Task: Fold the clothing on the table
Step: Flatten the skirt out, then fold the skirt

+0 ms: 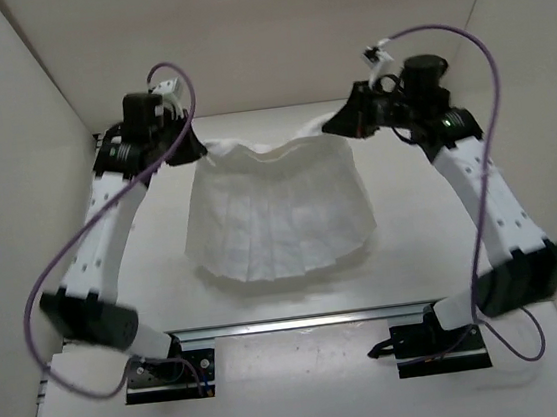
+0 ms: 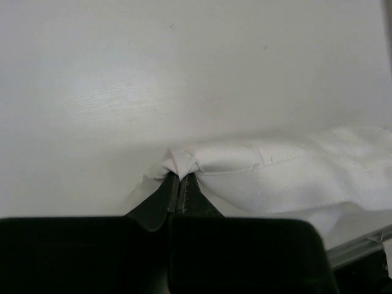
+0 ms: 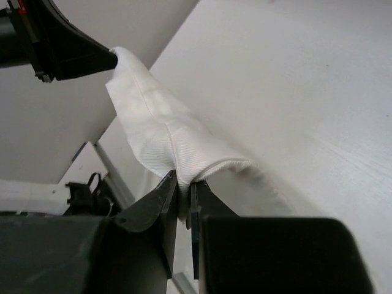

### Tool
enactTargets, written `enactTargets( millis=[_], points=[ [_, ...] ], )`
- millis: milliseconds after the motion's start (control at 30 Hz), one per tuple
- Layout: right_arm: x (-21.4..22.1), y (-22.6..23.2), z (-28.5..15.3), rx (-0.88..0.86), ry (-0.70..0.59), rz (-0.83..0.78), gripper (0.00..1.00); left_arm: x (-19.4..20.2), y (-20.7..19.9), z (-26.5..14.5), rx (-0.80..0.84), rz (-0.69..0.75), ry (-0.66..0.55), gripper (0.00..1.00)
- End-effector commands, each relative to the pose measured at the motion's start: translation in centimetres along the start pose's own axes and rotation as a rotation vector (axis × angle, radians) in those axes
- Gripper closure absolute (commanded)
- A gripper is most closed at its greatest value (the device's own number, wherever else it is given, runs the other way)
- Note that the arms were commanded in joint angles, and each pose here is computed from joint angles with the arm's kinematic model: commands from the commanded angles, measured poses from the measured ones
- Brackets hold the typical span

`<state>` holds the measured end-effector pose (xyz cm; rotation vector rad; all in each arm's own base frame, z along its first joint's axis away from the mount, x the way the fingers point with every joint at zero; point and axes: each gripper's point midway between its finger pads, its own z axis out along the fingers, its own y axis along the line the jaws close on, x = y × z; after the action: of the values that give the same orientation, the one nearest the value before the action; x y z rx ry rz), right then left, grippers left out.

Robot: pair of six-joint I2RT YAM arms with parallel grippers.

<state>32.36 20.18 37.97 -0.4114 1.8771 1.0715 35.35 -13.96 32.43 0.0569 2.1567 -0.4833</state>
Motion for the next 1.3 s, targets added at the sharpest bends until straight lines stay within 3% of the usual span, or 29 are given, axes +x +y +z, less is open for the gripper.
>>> enactTargets(
  millis=[0,33,67,100,133,200,267,400,467,667,867,1033,1167,1267],
  points=[
    [-5.9,-2.1,2.9,0.048,-0.063,-0.106,1.0,-8.1,1.4,3.0,-0.044,0.027,-0.094,1.0],
    [-5.9,-4.1,4.9,0.065,-0.024,-0.096,1.0,-9.5,1.6,3.3,-0.054,0.034,-0.101,1.0],
    [-9.1,-1.9,4.2,0.053,-0.059,-0.145,1.0,-12.6,0.9,1.5,-0.053,0.044,-0.17,1.0],
    [-9.3,-3.5,5.7,0.086,-0.037,-0.143,1.0,-13.0,1.5,2.5,-0.046,0.002,-0.177,1.0],
    [-12.0,-1.6,4.9,0.092,-0.082,-0.182,1.0,-13.4,1.6,2.2,-0.005,-0.024,-0.211,1.0],
    [-11.3,-3.0,4.9,0.097,-0.079,-0.142,1.0,-12.7,1.7,2.0,-0.02,-0.019,-0.199,1.0],
    [-7.3,-5.8,5.4,0.098,-0.023,-0.054,0.99,-9.8,1.6,3.2,-0.056,0.015,-0.131,1.0],
    [1.2,-11.0,5.5,0.167,0.073,0.099,1.0,0.5,3.3,7.2,-0.069,-0.02,0.071,1.0],
    [7.5,-13.2,5.3,0.202,0.134,0.218,1.0,5.8,4.2,8.3,-0.089,-0.036,0.158,1.0],
    [21.8,-14.4,3.3,0.289,0.319,0.431,1.0,24.6,7.2,8.3,-0.163,-0.057,0.526,1.0],
    [29.4,-12.9,0.0,0.369,0.424,0.544,1.0,32.6,7.6,4.7,-0.21,0.059,0.733,1.0],
    [31.7,-10.2,-2.8,0.394,0.445,0.54,1.0,34.1,6.5,1.3,-0.16,0.051,0.735,1.0],
    [31.9,-7.3,-5.5,0.392,0.429,0.509,1.0,31.5,4.4,-0.1,-0.107,0.042,0.619,1.0],
    [29.9,-5.4,-7.5,0.356,0.337,0.469,1.0,28.3,3.2,-1.8,-0.068,0.009,0.514,1.0]
  ],
)
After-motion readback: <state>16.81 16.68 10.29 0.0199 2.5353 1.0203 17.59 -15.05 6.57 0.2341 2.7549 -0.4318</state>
